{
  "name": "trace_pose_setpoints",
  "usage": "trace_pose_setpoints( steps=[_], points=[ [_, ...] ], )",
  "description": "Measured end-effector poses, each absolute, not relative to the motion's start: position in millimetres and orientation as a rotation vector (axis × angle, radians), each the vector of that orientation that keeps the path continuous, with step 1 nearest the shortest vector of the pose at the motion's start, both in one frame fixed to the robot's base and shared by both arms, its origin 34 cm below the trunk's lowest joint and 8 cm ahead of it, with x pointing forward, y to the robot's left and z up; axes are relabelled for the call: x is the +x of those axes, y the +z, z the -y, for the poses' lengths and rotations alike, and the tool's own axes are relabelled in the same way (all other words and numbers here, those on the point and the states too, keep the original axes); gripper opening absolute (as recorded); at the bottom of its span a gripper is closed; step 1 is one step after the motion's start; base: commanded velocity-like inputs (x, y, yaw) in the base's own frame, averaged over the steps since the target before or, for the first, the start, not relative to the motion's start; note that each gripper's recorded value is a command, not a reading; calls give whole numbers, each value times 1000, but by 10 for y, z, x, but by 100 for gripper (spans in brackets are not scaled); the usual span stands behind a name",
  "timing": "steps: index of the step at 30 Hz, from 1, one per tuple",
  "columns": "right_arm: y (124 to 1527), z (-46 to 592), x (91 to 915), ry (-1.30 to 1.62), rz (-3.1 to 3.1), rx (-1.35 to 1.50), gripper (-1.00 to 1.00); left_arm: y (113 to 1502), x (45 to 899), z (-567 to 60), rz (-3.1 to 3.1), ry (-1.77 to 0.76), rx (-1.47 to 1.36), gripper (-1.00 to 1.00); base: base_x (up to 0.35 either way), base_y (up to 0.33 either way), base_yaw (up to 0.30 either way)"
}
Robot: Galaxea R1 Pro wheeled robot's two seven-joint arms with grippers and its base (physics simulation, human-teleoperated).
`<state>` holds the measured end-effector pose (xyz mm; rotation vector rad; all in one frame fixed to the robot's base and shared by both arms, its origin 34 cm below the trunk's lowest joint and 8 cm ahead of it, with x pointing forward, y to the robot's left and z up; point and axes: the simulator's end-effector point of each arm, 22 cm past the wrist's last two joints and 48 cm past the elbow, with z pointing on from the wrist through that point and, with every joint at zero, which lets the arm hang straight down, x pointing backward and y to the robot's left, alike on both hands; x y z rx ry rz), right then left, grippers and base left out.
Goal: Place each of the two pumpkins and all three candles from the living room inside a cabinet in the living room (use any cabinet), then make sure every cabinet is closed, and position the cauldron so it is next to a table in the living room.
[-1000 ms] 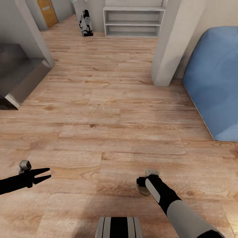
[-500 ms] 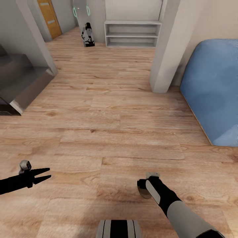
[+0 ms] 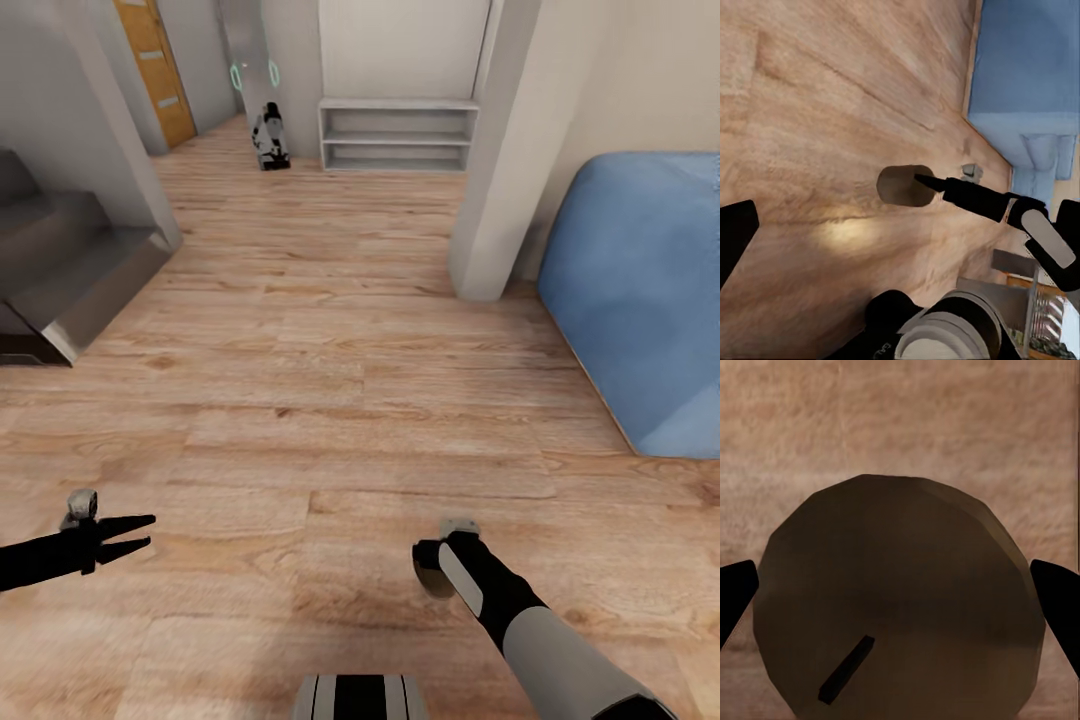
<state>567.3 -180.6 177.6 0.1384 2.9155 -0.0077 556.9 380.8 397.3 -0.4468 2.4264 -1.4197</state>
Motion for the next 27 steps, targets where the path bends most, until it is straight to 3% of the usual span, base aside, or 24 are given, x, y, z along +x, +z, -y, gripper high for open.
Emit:
trace_pose_setpoints(
  steps=[6,10,17,27],
  points=[
    [1934,1778,5790,2,-2884,135,-100,3368,5438,-4281,-2696,-924,-526,100,0,0,0],
    [2320,1411,6017,120,-2840,101,-100,3186,5406,-4417,-2773,-703,-541,100,0,0,0],
    [3449,927,6178,319,-2760,-77,-100,3297,5529,-4336,-2758,-642,-495,100,0,0,0],
    [3741,924,6171,317,-2716,-99,-100,3288,5518,-4372,-2784,-498,-510,100,0,0,0]
  ],
)
